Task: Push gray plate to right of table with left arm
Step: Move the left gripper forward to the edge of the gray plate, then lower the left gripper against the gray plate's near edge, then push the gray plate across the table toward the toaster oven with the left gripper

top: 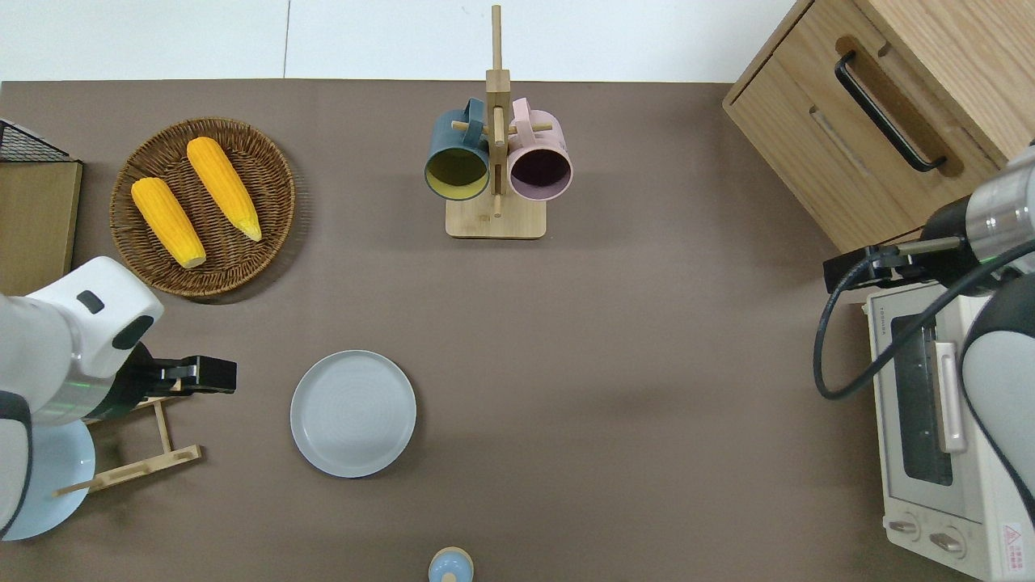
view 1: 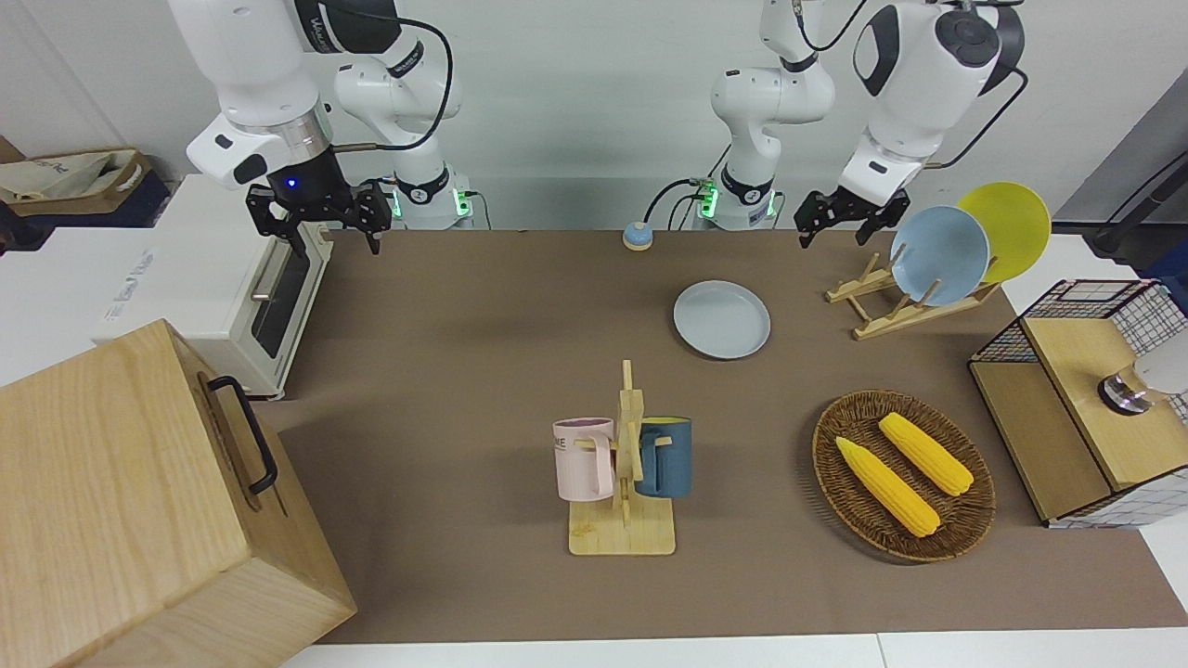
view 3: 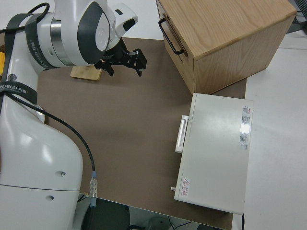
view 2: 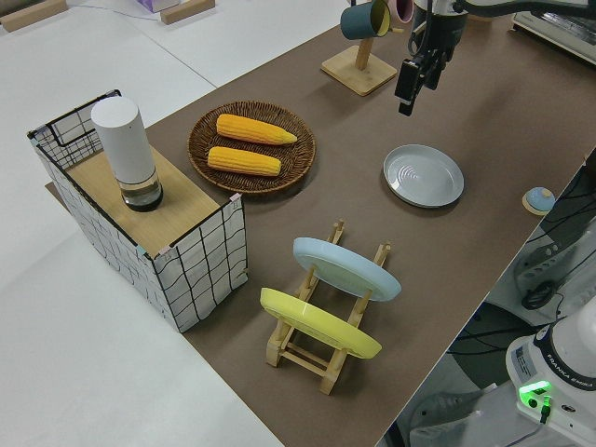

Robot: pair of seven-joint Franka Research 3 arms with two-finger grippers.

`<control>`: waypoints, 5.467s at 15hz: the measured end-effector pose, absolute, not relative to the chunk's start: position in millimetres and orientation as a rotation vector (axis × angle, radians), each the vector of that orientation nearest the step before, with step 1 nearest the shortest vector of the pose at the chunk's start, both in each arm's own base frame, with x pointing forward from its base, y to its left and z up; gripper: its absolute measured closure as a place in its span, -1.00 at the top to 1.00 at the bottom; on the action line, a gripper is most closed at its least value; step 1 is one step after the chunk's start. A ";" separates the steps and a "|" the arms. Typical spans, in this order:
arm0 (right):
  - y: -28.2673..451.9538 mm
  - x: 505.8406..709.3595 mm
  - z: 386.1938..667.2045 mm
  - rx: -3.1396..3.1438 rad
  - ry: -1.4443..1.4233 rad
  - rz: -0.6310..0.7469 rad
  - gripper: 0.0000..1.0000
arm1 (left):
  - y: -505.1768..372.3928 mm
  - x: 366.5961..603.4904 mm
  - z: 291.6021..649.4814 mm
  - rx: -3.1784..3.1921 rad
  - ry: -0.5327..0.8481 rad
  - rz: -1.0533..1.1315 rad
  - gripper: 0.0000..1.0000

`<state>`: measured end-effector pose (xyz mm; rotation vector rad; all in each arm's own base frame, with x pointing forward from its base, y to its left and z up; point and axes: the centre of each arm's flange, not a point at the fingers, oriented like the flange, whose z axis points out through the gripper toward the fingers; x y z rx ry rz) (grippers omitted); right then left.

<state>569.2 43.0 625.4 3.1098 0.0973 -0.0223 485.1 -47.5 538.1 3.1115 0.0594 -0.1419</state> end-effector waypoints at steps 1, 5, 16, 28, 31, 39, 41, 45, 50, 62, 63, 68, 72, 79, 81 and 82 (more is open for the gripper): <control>43.0 569.2 625.4 3.110 0.097 -0.022 0.97 | -51.2 482.7 529.7 3.112 0.054 -0.138 0.99; 43.0 569.2 625.4 3.110 0.097 -0.022 0.97 | -61.7 471.3 489.1 3.113 0.031 -0.128 0.99; 43.0 569.2 625.4 3.110 0.097 -0.022 0.97 | -65.5 438.9 379.3 3.099 0.029 0.032 0.99; 43.0 569.2 625.4 3.110 0.097 -0.022 0.97 | -74.5 427.3 298.5 3.109 -0.004 0.002 0.99; 43.0 569.2 625.4 3.110 0.097 -0.022 0.97 | -74.5 427.9 294.7 3.109 -0.003 0.002 0.98; 43.0 569.2 625.4 3.110 0.097 -0.022 0.97 | -69.9 429.9 295.0 3.107 -0.042 0.012 -0.30; 43.0 569.2 625.4 3.110 0.097 -0.022 0.97 | -68.6 430.6 296.6 3.105 -0.036 0.019 -0.74; 43.0 569.2 625.4 3.110 0.097 -0.022 0.97 | -67.3 430.6 300.3 3.095 -0.019 0.029 -0.89; 43.0 569.2 625.4 3.110 0.097 -0.022 0.97 | -67.3 430.5 299.6 3.079 0.023 0.024 -0.93; 43.0 569.2 625.4 3.110 0.097 -0.022 0.97 | -185.6 420.1 299.6 3.041 0.229 0.053 -0.96; 43.0 569.2 625.4 3.110 0.097 -0.022 0.97 | -197.7 418.2 299.4 3.036 0.243 0.054 -0.96; 43.0 569.2 625.4 3.110 0.097 -0.022 0.97 | -256.8 413.9 298.2 3.018 0.301 0.049 -0.96; 43.0 569.2 625.4 3.110 0.097 -0.022 0.97 | -287.4 411.2 297.9 2.995 0.347 0.064 -0.96; 43.0 569.2 625.4 3.110 0.097 -0.022 0.97 | -363.6 400.4 297.2 2.936 0.432 0.053 -0.96; 43.0 569.2 625.4 3.110 0.097 -0.022 0.97 | -388.6 395.2 297.1 2.917 0.460 0.046 -0.96; 43.0 569.2 625.4 3.110 0.097 -0.022 0.97 | -401.5 393.1 296.6 2.907 0.472 0.042 -0.96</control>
